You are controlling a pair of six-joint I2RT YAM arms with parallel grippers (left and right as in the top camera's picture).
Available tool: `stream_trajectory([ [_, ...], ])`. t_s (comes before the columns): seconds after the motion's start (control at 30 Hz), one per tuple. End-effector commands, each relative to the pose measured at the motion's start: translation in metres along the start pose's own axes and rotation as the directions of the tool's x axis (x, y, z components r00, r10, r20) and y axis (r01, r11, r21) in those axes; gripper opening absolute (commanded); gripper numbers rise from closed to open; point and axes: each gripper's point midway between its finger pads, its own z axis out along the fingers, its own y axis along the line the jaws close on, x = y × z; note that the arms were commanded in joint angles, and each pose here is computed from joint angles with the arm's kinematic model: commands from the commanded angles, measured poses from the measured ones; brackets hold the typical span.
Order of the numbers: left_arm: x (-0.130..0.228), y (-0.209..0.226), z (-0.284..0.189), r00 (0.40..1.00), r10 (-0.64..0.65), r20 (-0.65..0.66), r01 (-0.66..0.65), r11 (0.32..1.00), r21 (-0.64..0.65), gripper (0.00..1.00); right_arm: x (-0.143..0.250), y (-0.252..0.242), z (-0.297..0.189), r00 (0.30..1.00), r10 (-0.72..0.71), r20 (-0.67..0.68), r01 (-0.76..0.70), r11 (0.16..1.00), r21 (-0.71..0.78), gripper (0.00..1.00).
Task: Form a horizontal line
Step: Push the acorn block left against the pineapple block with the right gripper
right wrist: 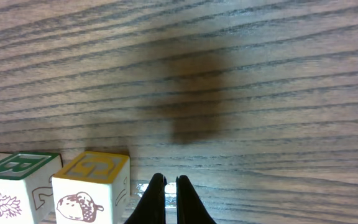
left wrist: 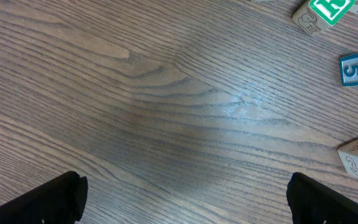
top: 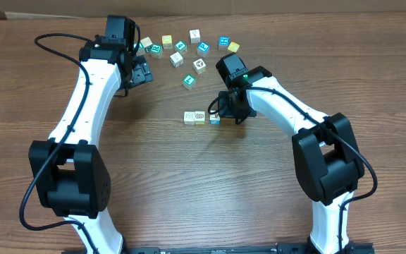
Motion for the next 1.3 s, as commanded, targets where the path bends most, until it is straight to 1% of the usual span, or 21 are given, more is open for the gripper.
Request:
stream_trajectory([
  [0.0,-0.006,-0.001,0.000,1.000,0.001,0.014,-0.001,1.000,-0.007,1.00,0.001,0.001,0.002,1.000,-0.019,0.000,0.019,1.000,-0.006,0.04],
  [0.1,-0.006,-0.002,0.000,1.000,0.001,0.014,-0.001,1.000,-0.007,1.00,0.001,0.008,0.002,0.999,-0.041,-0.003,0.041,0.998,-0.043,0.04],
  [0.27,-0.006,-0.002,0.000,1.000,0.001,0.014,-0.001,1.000,-0.007,1.00,0.001,0.008,0.002,0.999,-0.054,-0.004,0.054,0.998,-0.045,0.04],
  [0.43,-0.006,-0.002,0.000,1.000,0.001,0.014,-0.001,1.000,-0.007,1.00,0.001,0.011,0.002,0.995,-0.101,0.002,0.101,0.994,-0.047,0.04],
  [1.0,-0.006,-0.002,0.000,1.000,0.001,0.014,-0.001,1.000,-0.007,1.00,0.004,0.010,0.015,0.994,-0.111,-0.016,0.110,0.993,-0.036,0.04],
  [1.27,-0.006,-0.002,0.000,1.000,0.001,0.014,-0.001,1.000,-0.007,1.00,0.007,0.014,0.020,0.988,-0.153,-0.025,0.151,0.987,-0.050,0.04],
])
